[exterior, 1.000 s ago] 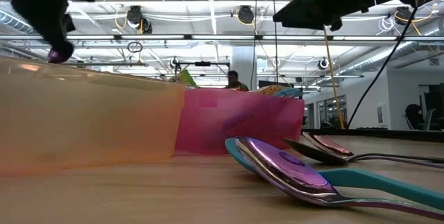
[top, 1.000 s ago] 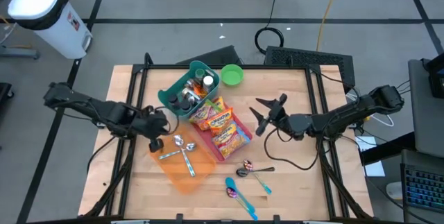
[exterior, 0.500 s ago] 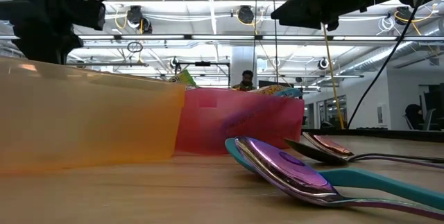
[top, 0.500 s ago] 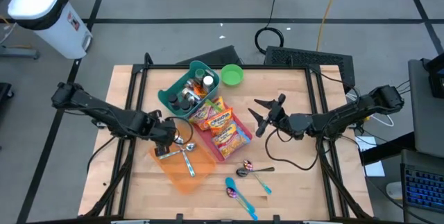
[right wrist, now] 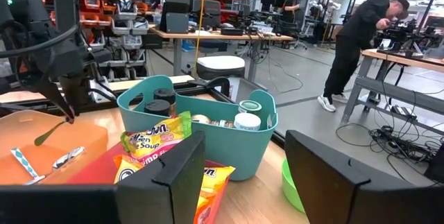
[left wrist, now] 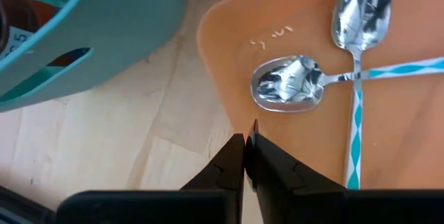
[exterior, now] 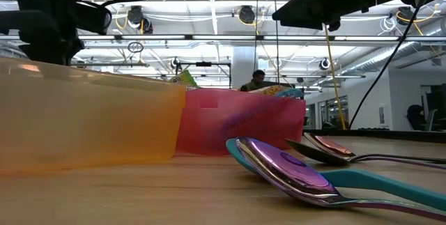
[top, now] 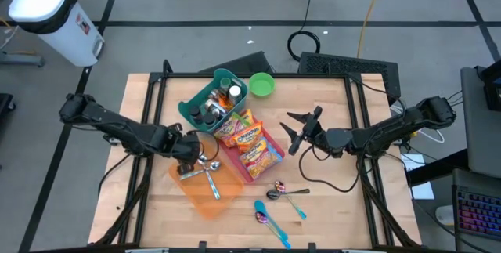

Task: Pick & Place Food Item
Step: Put the top right blue green spoon into the orange bin, then put the black spoon into the orange bin

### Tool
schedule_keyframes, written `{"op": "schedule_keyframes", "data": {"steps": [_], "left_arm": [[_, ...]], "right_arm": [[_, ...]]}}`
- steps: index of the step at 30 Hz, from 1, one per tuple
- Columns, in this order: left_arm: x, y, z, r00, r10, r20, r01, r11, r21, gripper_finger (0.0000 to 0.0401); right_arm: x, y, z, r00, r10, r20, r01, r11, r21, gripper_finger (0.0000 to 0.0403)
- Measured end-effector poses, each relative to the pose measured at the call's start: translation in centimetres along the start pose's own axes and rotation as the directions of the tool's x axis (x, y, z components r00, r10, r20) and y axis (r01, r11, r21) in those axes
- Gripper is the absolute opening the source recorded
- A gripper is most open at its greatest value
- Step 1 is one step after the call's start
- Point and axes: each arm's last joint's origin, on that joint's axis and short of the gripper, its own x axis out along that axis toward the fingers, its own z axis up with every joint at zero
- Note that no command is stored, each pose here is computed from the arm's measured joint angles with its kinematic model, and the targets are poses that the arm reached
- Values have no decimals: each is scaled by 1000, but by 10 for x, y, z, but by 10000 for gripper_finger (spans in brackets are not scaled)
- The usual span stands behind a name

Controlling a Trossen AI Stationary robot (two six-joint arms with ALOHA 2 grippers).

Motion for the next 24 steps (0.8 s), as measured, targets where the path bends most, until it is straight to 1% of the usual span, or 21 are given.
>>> {"op": "schedule_keyframes", "data": {"steps": [3, 7, 12, 17, 19, 21, 22, 24], "left_arm": [[0, 2, 1, 1000, 18, 10, -17, 1000, -15, 62], [1, 4, 3, 998, 53, 31, -52, 998, -35, 117], [1, 5, 3, 998, 56, 32, -55, 998, -12, 178], [1, 4, 5, 998, 49, 47, -48, 999, -10, 211], [1, 3, 7, 996, 44, 77, -42, 999, -23, 217], [1, 1, 10, 993, 37, 114, -34, 999, -31, 220], [0, 0, 12, 991, 29, 128, -26, 999, -27, 220], [0, -1, 15, 988, 10, 157, -8, 1000, -16, 219]], "right_arm": [[0, 0, 0, 1000, 0, 0, 0, 1000, 0, 190], [0, 0, 0, 1000, 0, 0, 0, 1000, 0, 193], [0, 0, 0, 1000, 1, -3, -1, 1000, -5, 192], [0, 0, -1, 1000, 1, -5, -1, 1000, -5, 190], [0, 1, -1, 1000, 14, -5, -13, 1000, 20, 191], [-1, 3, 0, 997, 73, -2, -73, 996, 58, 194], [-1, 5, 0, 992, 126, -1, -125, 990, 71, 196], [-2, 9, -1, 964, 264, 1, -263, 960, 92, 201]]}}
